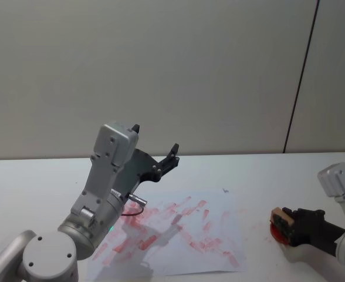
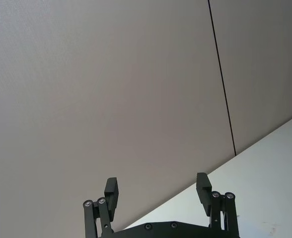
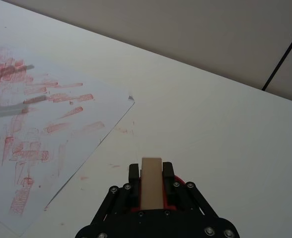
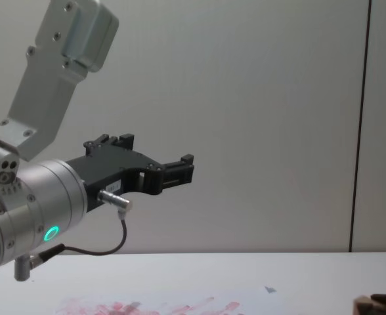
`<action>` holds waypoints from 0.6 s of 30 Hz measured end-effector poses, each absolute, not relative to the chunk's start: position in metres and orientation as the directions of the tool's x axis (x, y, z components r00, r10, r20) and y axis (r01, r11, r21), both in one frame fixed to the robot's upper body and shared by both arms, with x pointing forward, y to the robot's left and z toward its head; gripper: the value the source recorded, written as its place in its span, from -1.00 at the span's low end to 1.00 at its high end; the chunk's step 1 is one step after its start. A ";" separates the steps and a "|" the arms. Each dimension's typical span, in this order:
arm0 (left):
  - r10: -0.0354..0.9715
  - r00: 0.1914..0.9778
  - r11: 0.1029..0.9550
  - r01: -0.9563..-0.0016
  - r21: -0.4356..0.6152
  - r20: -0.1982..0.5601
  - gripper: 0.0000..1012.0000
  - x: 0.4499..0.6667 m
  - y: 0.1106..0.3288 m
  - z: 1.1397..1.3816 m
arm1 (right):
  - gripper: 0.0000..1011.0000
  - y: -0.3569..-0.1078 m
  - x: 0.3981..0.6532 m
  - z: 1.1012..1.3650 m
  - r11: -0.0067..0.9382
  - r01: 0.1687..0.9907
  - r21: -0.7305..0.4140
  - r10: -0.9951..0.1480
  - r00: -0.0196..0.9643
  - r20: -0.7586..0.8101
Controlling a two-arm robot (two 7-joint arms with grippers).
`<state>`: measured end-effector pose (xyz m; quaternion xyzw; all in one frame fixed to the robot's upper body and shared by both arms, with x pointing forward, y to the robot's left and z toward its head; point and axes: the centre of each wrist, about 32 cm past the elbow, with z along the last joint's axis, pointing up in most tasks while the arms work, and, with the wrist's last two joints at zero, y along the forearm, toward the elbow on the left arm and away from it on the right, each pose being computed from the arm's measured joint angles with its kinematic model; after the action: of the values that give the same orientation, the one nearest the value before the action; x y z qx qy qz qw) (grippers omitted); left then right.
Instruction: Use the one hand to pick up the stamp and affix it onto the A4 paper.
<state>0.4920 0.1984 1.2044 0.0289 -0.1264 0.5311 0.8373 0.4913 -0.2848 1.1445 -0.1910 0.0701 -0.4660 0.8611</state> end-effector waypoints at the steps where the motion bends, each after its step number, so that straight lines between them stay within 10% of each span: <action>1: 0.882 0.404 0.434 -0.897 -0.086 0.242 0.98 0.492 0.198 1.204 | -0.46 -0.285 0.491 1.144 0.493 0.775 -0.395 -0.829 0.556 0.057; 18: 0.882 0.404 0.434 -0.897 -0.086 0.242 0.98 0.492 0.198 1.204 | 0.64 -0.282 0.494 1.141 0.492 0.770 -0.407 -0.826 0.560 0.060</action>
<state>0.4920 0.1984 1.2044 0.0289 -0.1264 0.5311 0.8373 0.4936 -0.2816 1.1414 -0.1977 0.0717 -0.4636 0.8607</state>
